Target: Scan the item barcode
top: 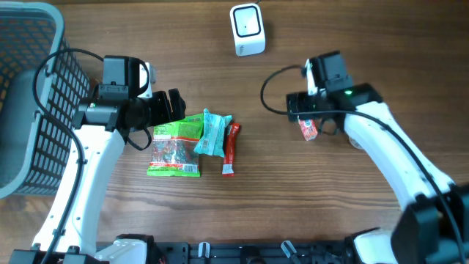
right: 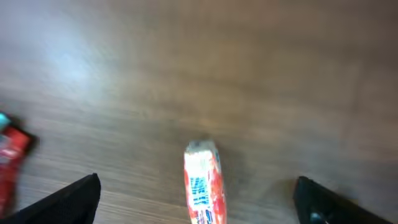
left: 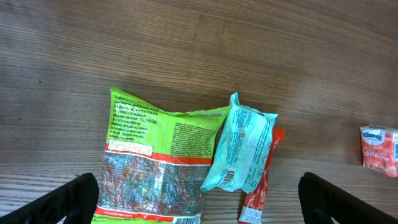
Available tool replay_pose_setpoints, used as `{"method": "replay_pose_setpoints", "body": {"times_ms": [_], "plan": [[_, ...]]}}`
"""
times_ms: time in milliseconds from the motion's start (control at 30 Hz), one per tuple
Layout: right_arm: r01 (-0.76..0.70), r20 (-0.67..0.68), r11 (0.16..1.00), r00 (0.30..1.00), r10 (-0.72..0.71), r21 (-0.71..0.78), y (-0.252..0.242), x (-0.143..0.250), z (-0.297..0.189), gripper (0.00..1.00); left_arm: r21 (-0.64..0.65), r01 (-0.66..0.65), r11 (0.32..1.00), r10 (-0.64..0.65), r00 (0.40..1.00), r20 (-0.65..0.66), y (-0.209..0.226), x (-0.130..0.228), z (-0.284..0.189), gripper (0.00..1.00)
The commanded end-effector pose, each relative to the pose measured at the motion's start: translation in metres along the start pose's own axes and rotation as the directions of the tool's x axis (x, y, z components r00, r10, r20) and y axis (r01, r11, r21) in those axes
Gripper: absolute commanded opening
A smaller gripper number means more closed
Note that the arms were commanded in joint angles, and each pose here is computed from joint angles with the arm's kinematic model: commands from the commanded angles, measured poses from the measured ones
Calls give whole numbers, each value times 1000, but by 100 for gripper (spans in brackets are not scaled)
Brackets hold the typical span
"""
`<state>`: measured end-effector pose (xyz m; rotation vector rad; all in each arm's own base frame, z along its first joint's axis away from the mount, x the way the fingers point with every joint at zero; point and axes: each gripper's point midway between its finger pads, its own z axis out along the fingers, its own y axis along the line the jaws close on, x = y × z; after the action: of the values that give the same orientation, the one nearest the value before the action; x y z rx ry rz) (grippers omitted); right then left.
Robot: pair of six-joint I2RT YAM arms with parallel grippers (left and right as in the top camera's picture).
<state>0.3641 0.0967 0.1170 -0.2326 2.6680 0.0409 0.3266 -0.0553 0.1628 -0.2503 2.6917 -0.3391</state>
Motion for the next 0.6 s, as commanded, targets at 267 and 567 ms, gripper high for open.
{"method": "replay_pose_setpoints", "body": {"times_ms": [267,567], "plan": [[20,-125,999,992,-25,-34,5,30,0,100,13,4,1000,-4,1000,-2,-4,0,0,100],[-57,-160,998,986,52,-23,5,36,7,36,13,4,1000,-4,1000,-2,-4,0,0,100]]}}
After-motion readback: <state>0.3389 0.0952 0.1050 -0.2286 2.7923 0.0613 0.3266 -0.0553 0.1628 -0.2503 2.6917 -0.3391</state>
